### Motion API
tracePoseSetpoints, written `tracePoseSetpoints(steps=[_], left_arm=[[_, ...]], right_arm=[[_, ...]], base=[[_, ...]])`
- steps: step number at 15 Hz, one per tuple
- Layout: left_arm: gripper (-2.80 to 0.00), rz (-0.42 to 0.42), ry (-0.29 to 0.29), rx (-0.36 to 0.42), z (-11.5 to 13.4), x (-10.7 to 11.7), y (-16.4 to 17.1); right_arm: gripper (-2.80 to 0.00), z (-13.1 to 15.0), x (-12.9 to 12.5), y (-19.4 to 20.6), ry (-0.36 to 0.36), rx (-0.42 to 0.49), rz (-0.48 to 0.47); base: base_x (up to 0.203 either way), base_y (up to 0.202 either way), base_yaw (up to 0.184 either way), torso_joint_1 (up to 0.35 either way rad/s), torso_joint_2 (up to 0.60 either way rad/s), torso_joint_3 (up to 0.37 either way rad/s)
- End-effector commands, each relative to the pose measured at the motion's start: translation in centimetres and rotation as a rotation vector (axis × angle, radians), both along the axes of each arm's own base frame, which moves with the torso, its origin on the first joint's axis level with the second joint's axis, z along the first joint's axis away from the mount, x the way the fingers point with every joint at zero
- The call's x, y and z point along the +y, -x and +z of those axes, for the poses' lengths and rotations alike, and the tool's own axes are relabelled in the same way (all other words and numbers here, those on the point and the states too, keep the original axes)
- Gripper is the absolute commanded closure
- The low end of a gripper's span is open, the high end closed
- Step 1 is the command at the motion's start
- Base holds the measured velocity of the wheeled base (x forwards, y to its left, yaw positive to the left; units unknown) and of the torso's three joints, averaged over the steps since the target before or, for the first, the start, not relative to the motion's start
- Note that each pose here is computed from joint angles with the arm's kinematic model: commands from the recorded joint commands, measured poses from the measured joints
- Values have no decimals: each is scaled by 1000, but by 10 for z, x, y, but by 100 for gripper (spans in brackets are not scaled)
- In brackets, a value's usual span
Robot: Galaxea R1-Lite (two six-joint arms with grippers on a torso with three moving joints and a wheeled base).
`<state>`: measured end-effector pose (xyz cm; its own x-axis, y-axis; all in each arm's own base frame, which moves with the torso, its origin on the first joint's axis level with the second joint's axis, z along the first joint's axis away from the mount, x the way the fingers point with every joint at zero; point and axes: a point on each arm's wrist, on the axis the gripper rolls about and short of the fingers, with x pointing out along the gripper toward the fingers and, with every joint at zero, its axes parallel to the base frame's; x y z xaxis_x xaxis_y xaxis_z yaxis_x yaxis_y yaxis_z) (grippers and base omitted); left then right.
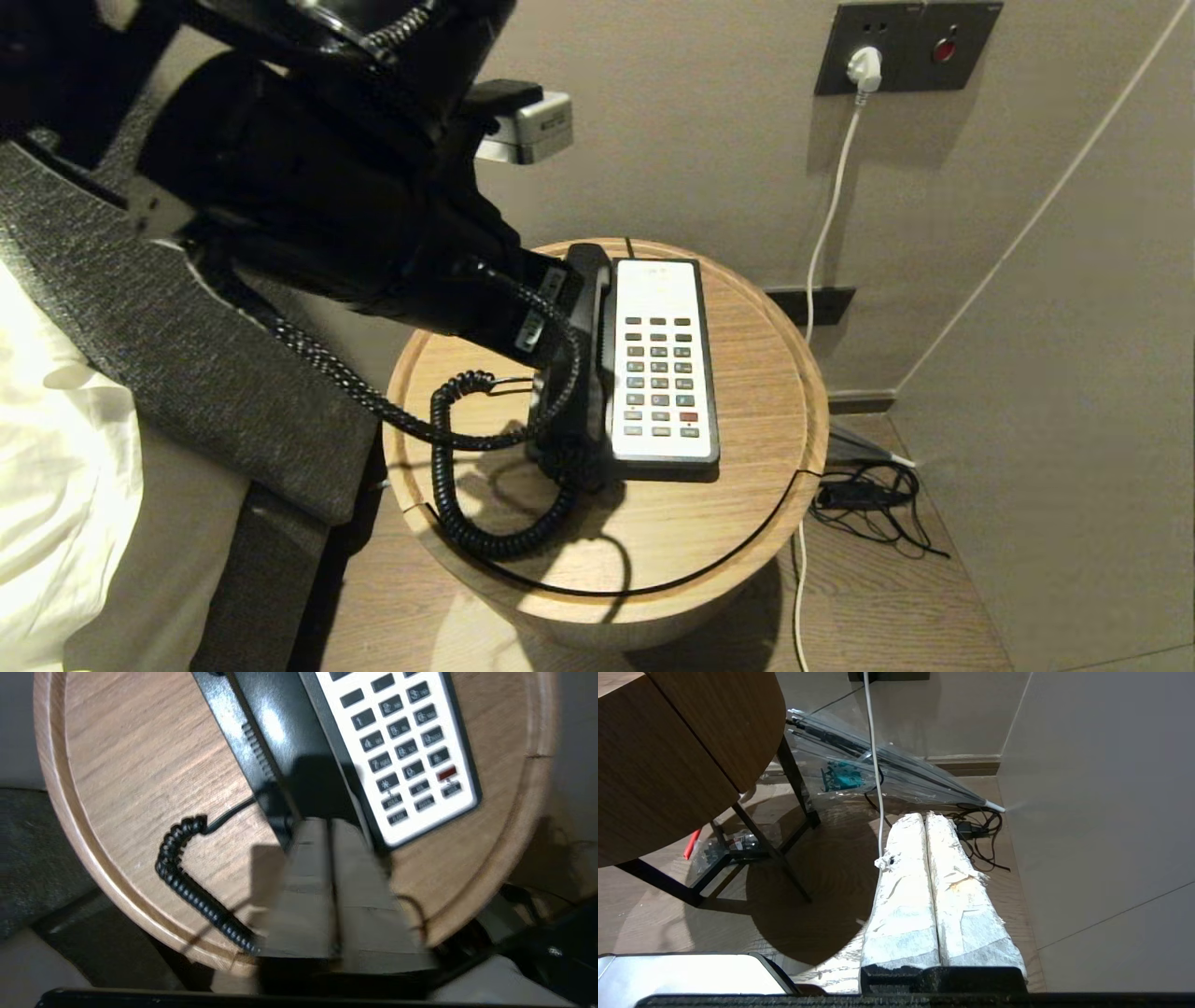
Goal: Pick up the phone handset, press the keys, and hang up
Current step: Pick up the desk phone handset
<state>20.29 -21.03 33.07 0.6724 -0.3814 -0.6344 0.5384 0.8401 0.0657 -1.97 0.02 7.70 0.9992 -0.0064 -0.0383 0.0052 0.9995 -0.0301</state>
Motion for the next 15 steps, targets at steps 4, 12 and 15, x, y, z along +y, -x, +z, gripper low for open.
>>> tracePoseSetpoints(steps=[4, 12, 15], left_arm=[[-280, 83, -24, -17, -10, -14, -10], [-280, 260, -2, -49, -26, -35, -21], [-280, 310, 49, -27, -30, -39, -24]], right_arm=[[0, 0, 0, 0, 0, 0, 0], [0, 0, 0, 0, 0, 0, 0], [0, 0, 0, 0, 0, 0, 0]], base=[[0, 0, 0, 0, 0, 0], [0, 0, 0, 0, 0, 0], [0, 0, 0, 0, 0, 0]])
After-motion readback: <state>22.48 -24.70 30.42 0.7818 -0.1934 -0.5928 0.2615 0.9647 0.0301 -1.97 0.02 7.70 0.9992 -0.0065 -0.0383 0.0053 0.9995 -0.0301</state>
